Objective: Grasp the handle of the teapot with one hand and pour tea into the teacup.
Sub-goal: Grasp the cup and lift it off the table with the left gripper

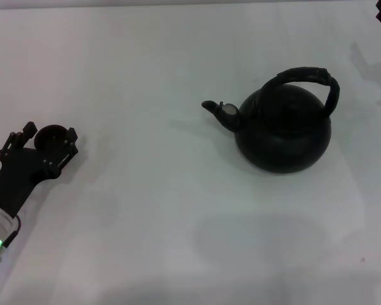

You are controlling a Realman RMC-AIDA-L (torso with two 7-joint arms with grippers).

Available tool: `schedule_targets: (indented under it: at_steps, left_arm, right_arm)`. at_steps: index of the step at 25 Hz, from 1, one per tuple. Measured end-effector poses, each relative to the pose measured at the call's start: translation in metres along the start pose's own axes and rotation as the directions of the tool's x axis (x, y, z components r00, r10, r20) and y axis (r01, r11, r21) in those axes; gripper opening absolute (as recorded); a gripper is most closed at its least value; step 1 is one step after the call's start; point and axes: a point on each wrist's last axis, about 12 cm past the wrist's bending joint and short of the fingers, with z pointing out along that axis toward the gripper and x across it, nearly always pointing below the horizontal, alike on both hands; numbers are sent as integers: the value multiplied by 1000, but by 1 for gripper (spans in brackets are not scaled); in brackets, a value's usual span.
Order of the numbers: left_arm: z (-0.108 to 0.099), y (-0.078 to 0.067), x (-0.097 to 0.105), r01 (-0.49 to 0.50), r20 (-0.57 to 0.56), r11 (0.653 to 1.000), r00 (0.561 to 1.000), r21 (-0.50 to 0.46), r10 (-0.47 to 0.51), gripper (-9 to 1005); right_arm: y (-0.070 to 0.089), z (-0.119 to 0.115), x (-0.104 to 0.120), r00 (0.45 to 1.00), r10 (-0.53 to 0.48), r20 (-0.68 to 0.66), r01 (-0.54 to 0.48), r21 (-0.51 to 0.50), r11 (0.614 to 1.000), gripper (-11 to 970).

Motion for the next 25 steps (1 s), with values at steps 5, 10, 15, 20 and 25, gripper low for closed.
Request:
schedule_targets:
  at_steps: [5, 10, 15, 20, 25]
  left_arm:
    - [0, 1, 0, -1, -2, 1000, 1000, -3, 1, 862]
    - [1, 1, 1, -4, -16, 1000, 1000, -3, 4, 862]
    - [2, 1, 3, -6, -32, 1000, 999, -5, 6, 861]
    - [5, 1, 3, -7, -42, 1000, 999, -4, 7, 862]
    - [5, 1, 3, -7, -45, 1000, 999, -4, 7, 860]
  right_arm:
    - [0, 0, 0, 1000, -2, 0, 2, 0, 1000, 832]
    - [-1, 0, 0, 1000, -4, 1, 4, 0, 1000, 832]
    - [0, 1, -1, 1000, -6, 5, 6, -3, 1000, 832]
    - [0, 1, -2, 1000, -6, 7, 6, -4, 1000, 831]
    - [0, 1, -2, 1000, -6, 7, 6, -5, 1000, 831]
